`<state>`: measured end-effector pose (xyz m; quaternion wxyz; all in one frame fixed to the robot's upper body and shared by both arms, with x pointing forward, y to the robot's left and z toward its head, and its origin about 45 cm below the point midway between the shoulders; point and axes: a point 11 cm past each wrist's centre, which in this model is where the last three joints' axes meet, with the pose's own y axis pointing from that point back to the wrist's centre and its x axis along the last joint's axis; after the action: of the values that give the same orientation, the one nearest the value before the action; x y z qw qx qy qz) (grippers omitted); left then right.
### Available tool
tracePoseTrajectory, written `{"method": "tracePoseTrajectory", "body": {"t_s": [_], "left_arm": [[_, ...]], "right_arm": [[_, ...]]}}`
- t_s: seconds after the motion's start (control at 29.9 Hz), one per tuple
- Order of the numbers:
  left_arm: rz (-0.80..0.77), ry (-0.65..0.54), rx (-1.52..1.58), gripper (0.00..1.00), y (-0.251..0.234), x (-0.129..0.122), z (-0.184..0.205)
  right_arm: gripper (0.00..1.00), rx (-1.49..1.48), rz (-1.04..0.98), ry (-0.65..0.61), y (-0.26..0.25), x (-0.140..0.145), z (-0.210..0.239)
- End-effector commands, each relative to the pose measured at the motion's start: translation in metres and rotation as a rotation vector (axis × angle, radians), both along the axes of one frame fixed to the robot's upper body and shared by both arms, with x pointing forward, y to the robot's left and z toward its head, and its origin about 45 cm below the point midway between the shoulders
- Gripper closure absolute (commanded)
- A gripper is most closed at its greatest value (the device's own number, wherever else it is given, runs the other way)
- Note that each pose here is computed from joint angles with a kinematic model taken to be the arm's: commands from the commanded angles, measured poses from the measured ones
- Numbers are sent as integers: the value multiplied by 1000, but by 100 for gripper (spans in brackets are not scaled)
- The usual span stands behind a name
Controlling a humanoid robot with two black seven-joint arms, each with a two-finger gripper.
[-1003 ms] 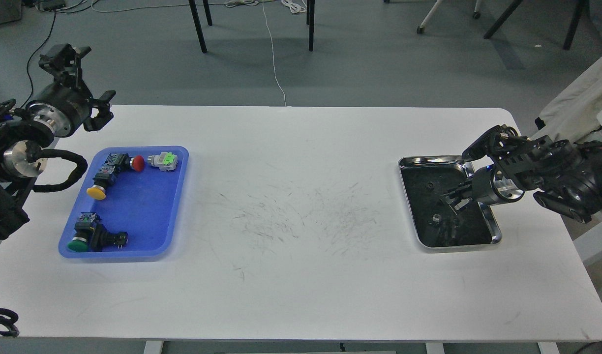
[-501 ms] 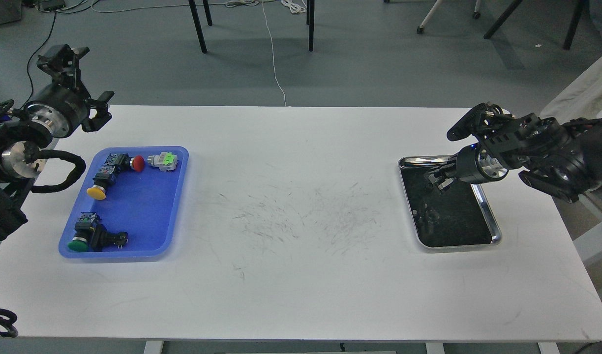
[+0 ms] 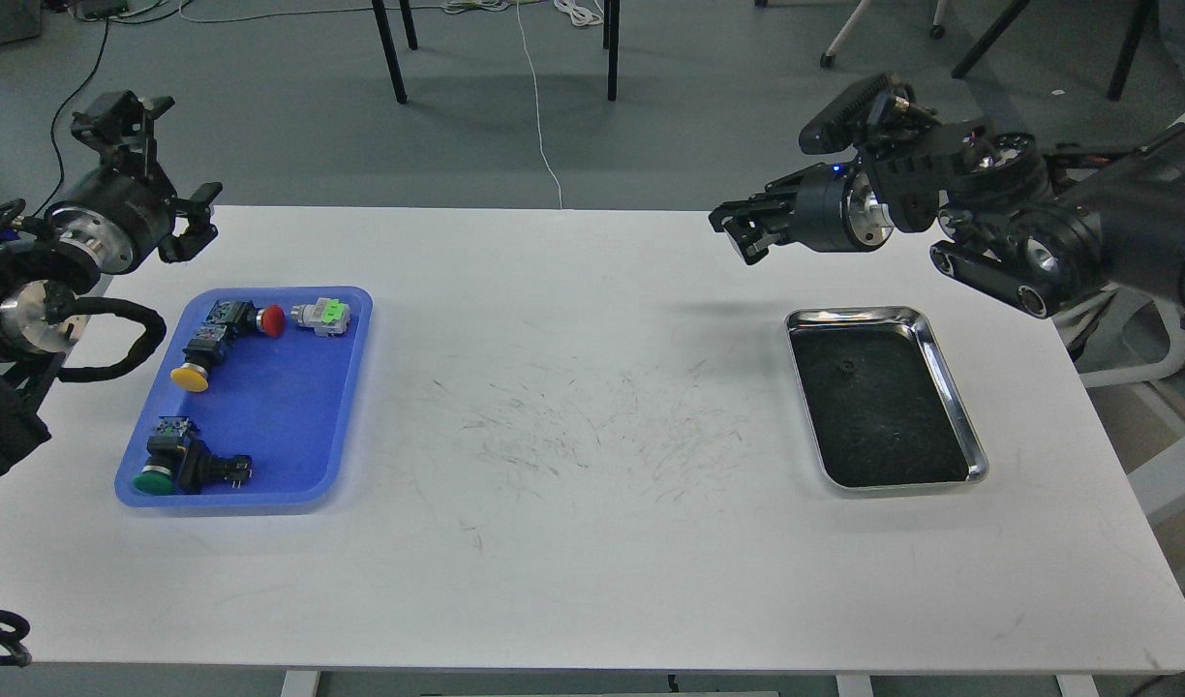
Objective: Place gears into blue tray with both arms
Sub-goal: 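Lift the black gear with the right gripper toward the table center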
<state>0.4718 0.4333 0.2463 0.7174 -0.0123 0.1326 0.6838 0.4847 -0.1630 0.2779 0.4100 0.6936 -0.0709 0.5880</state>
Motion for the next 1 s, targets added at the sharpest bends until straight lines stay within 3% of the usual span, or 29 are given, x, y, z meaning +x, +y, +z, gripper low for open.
{"method": "tracePoseTrajectory", "body": {"t_s": [0.0,0.37,0.97], "left_arm": [[12,-4,10,1,8,-2,4],[46,-11,41,1,32,-9,14],[54,-35,76,1,47,-13,35]], "right_arm": [[99,98,55,-35,34,-6,-1],[99,168,235,-41,118,-42,-26],[99,68,343,-57,103,-70,-85]]}}
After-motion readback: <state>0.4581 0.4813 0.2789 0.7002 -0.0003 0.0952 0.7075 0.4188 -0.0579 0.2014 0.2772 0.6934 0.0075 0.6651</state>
